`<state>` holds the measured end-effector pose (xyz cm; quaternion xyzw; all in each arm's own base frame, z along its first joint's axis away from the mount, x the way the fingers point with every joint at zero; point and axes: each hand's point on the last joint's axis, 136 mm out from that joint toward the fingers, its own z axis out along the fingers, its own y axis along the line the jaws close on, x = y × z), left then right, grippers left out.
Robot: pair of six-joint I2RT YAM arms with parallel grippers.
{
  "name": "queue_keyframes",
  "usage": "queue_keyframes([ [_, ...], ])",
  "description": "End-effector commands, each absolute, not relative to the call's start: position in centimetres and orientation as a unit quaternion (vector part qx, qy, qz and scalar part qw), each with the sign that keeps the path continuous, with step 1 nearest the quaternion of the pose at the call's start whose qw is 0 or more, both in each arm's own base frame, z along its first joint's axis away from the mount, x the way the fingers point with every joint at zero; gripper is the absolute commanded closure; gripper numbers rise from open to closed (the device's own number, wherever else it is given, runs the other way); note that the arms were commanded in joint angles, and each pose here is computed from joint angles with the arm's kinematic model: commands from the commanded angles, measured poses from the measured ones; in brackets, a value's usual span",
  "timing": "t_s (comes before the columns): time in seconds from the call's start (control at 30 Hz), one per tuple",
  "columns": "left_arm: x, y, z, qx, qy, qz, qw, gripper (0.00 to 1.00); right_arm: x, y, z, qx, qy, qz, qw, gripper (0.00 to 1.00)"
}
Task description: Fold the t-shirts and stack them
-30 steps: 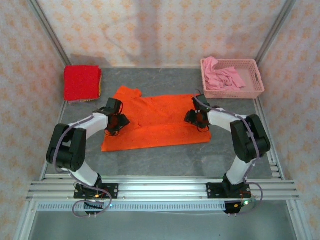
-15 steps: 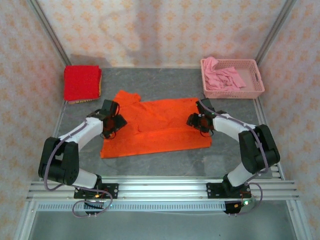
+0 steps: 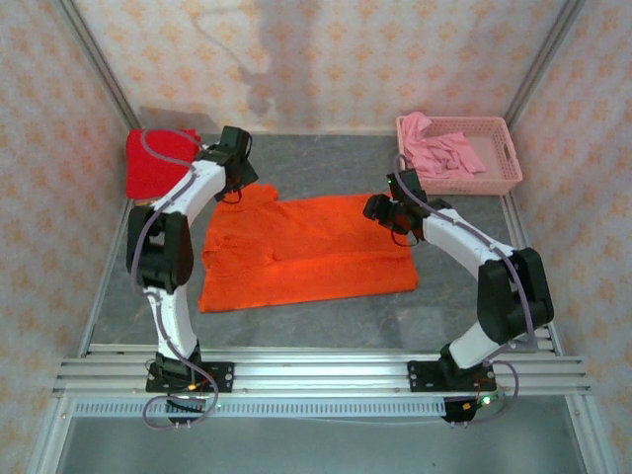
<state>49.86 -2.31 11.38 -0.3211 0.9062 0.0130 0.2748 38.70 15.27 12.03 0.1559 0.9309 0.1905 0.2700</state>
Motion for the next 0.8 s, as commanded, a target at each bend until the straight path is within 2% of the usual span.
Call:
queue_keyframes([
  [0.0, 50.6, -0.1, 10.2, -0.313, 0.914, 0.079, 0.245, 0.27, 38.1, 14.4, 11.9, 0.153, 0.934, 0.169, 0.273, 0.40],
  [0.33, 55.4, -0.1, 6.2, -0.289, 0.926, 0.109, 0.217, 0.39, 37.5, 14.3, 11.6, 0.154, 0.935, 0.174, 0.267, 0.40],
  [0.77, 56.0, -0.1, 1.9, -0.303, 0.933, 0.097, 0.168, 0.55, 36.9, 13.8, 11.3, 0.156, 0.936, 0.166, 0.267, 0.40],
])
